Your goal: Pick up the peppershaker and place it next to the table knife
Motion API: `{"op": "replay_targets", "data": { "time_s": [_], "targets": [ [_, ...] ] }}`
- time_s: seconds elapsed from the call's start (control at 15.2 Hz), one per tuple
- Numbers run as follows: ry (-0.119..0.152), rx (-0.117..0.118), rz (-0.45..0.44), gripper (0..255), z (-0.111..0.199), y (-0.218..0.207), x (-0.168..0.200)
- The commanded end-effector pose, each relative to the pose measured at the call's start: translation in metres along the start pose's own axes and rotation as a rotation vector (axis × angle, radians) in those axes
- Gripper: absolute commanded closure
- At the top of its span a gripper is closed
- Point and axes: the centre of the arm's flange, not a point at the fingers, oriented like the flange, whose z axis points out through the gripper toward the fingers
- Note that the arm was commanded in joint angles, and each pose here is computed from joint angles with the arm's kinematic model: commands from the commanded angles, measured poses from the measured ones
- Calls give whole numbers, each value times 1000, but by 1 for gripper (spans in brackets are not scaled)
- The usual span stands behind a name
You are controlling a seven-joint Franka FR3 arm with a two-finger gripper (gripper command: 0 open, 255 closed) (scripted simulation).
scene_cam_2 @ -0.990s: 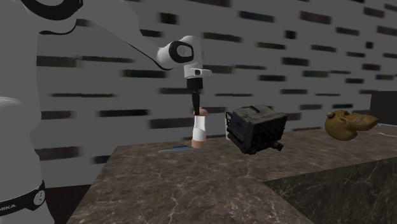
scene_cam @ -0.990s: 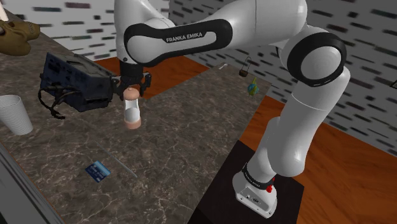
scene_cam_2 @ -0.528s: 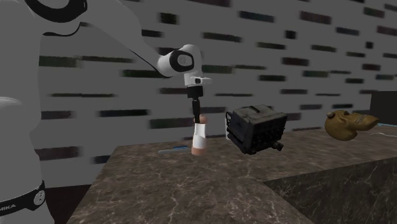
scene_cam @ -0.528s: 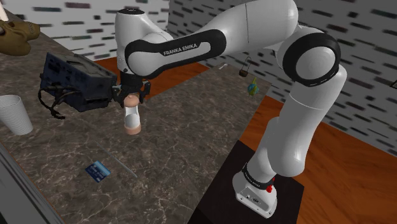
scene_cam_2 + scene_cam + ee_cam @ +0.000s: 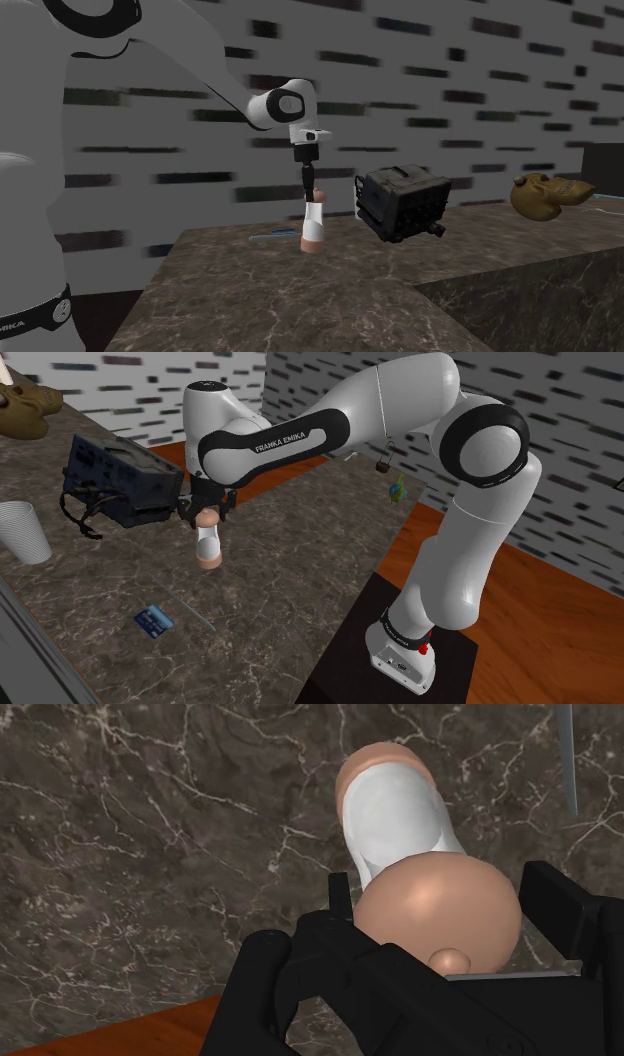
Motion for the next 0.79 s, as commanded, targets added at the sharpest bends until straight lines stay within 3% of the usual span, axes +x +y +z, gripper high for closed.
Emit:
{"op": "replay_targets", "data": {
  "time_s": [0.0,0.13,0.2,0.53,0.73],
  "targets": [
    [0,0,0,255,0,0,0],
    [0,0,0,255,0,0,0],
    [0,0,0,0,0,0,0],
    [0,0,0,0,0,0,0],
    [0,0,0,0,-40,0,0]
  ]
}}
